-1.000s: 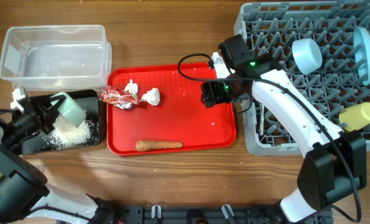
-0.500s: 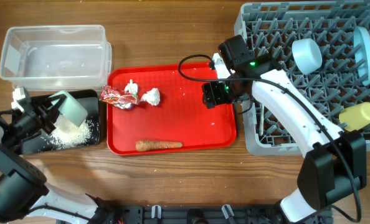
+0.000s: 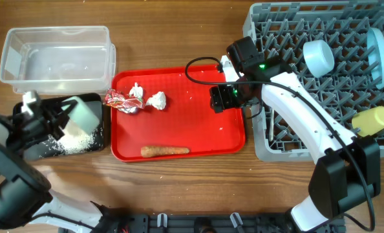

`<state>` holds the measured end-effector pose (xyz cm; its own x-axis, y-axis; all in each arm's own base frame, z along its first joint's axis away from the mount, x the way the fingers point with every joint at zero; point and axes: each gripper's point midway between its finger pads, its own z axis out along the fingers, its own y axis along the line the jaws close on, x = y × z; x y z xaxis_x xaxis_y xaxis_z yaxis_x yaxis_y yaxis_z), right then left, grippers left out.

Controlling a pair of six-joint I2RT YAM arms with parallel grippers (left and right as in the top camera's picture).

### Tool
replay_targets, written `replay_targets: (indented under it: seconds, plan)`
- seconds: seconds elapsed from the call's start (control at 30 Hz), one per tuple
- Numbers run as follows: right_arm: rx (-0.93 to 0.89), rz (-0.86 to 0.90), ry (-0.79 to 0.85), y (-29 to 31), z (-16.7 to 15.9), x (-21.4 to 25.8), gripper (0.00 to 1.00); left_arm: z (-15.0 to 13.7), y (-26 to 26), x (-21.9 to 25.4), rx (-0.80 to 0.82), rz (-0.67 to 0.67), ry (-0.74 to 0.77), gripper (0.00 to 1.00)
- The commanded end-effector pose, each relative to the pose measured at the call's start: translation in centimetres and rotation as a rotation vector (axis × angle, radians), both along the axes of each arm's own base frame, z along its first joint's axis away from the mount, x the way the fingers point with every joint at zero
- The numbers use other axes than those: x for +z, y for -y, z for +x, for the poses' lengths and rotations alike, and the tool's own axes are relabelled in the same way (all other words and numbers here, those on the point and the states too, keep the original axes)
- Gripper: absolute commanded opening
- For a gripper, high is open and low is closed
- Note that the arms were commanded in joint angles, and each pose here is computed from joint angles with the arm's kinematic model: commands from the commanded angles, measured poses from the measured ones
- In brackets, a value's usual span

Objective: Sort waste into correct bins and load items into the dishwasher rack
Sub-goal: 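Carry the green bowl back and set it on the red tray with the left gripper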

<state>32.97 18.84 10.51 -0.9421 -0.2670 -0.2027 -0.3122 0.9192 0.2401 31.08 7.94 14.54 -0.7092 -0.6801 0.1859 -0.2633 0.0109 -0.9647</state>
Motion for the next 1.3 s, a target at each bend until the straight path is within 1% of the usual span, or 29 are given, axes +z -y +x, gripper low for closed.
replay_targets:
  seconds: [0.0, 0.17, 0.2, 0.27, 0.33, 0.37, 0.43, 0.53, 0.67, 0.7, 0.73, 0.77, 0.83, 0.87, 0.9, 0.93, 0.97, 1.0, 1.07, 1.17, 1.23, 1.27]
  plan:
    - [-0.013, -0.021, -0.014, 0.3, 0.0, -0.7, 0.83, 0.2, 3.7, 1.6, -0.138, 0.11, 0.09, 0.04]
    - [-0.017, -0.021, -0.018, 0.3, -0.1, -0.7, 0.8, 1.3, 12.3, 2.2, -0.416, 0.177, 0.214, 0.04]
    - [-0.022, -0.024, -0.026, 0.4, -0.2, -0.8, 0.77, 1.7, 14.7, 1.9, -0.487, 0.196, 0.241, 0.04]
    - [-0.042, -0.03, -0.05, 0.6, -0.6, -0.9, 0.73, 2.3, 18.0, 0.6, -0.582, 0.26, 0.22, 0.04]
    - [-0.046, -0.05, -0.061, 1.0, -1.0, -0.8, 0.67, 3.1, 21.1, -1.8, -0.645, 0.405, 0.154, 0.04]
    - [-0.056, -0.066, -0.059, 1.4, -1.1, -0.7, 0.67, 3.5, 22.3, -2.6, -0.659, 0.464, 0.141, 0.04]
    - [-0.092, -0.119, -0.031, 2.6, -1.1, 0.2, 0.67, 4.0, 25.2, -3.7, -0.691, 0.585, 0.168, 0.04]
    - [-0.109, -0.118, 0.034, 3.3, -0.7, 2.4, 0.68, 4.3, 28.9, -5.2, -0.706, 0.758, 0.19, 0.04]
    - [-0.115, -0.1, 0.07, 3.5, -0.8, 3.9, 0.69, 3.9, 30.9, -7.0, -0.706, 0.953, 0.197, 0.06]
    - [-0.115, -0.099, 0.071, 3.5, -0.8, 4.0, 0.69, 3.8, 31.3, -7.2, -0.697, 0.986, 0.192, 0.11]
    - [-0.115, -0.1, 0.068, 3.5, -0.9, 4.0, 0.69, 3.7, 31.8, -7.2, -0.701, 1.009, 0.207, 0.18]
    - [-0.114, -0.102, 0.064, 3.5, -1.0, 4.0, 0.69, 3.6, 32.3, -7.2, -0.703, 1.025, 0.223, 0.31]
    - [-0.114, -0.103, 0.064, 3.6, -1.0, 4.0, 0.69, 3.5, 32.4, -7.2, -0.706, 1.025, 0.224, 0.36]
    - [-0.116, -0.106, 0.065, 3.6, -1.0, 4.0, 0.69, 3.5, 32.1, -7.3, -0.703, 1.026, 0.214, 0.45]
    - [-0.121, -0.118, 0.075, 3.9, -0.8, 4.0, 0.7, 3.6, 31.6, -7.2, -0.698, 1.027, 0.203, 0.46]
    - [-0.125, -0.131, 0.091, 4.1, -0.4, 4.0, 0.73, 3.8, 30.7, -6.6, -0.677, 1.028, 0.192, 0.53]
    - [-0.122, -0.129, 0.104, 4.1, -0.1, 4.1, 0.76, 4.0, 30.0, -6.0, -0.659, 1.028, 0.189, 0.56]
    - [-0.122, -0.122, 0.119, 4.0, 0.2, 4.2, 0.84, 4.2, 29.2, -5.1, -0.632, 1.028, 0.19, 0.58]
    - [-0.102, -0.095, 0.164, 3.4, 1.2, 4.6, 0.91, 4.8, 26.6, -2.5, -0.556, 1.032, 0.197, 0.6]
    - [-0.072, 0.038, 0.197, 0.9, 2.2, 5.6, 0.92, 4.4, 20.5, 1.8, -0.4, 1.039, 0.156, 0.64]
    - [-0.052, 0.109, 0.198, -0.6, 2.5, 5.8, 0.9, 3.1, 16.1, 3.5, -0.299, 1.042, 0.082, 0.67]
    - [-0.058, 0.115, 0.19, -0.8, 2.6, 5.5, 0.89, 2.8, 14.9, 3.7, -0.273, 1.041, 0.059, 0.68]
